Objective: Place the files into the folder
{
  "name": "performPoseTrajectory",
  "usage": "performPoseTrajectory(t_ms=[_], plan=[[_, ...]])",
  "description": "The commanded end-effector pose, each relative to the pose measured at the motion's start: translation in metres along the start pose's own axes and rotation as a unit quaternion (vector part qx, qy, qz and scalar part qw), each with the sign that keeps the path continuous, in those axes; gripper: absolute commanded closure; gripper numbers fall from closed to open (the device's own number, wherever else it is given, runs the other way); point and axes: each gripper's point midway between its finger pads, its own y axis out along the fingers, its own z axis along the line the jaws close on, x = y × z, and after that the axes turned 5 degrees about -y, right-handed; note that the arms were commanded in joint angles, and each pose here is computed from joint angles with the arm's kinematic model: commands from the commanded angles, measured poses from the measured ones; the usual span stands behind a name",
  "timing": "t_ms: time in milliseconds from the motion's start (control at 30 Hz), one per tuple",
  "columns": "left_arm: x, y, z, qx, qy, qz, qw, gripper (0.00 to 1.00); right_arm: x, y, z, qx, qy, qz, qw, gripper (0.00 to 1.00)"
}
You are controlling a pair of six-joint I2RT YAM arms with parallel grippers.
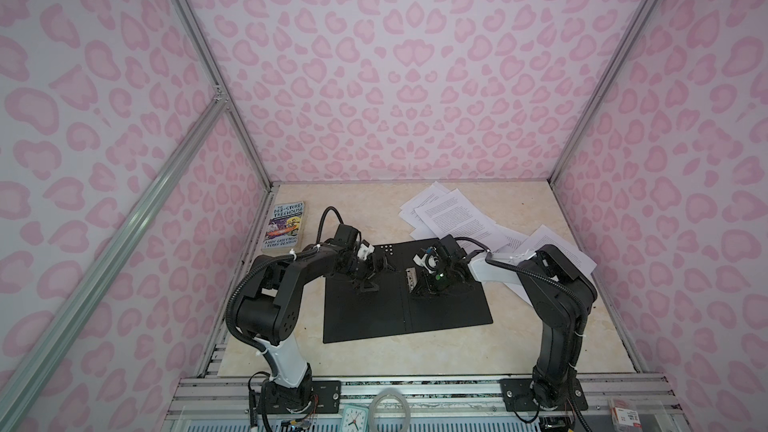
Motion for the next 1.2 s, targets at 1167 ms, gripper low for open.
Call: performPoseTrajectory(t_ms=[1167], plan=[[0.008,-0.006,0.049,0.124,-0.024,-0.057,0.99,0.01,0.06,-0.066,0.064,0.04,-0.053,-0.111,0.992,0.62]])
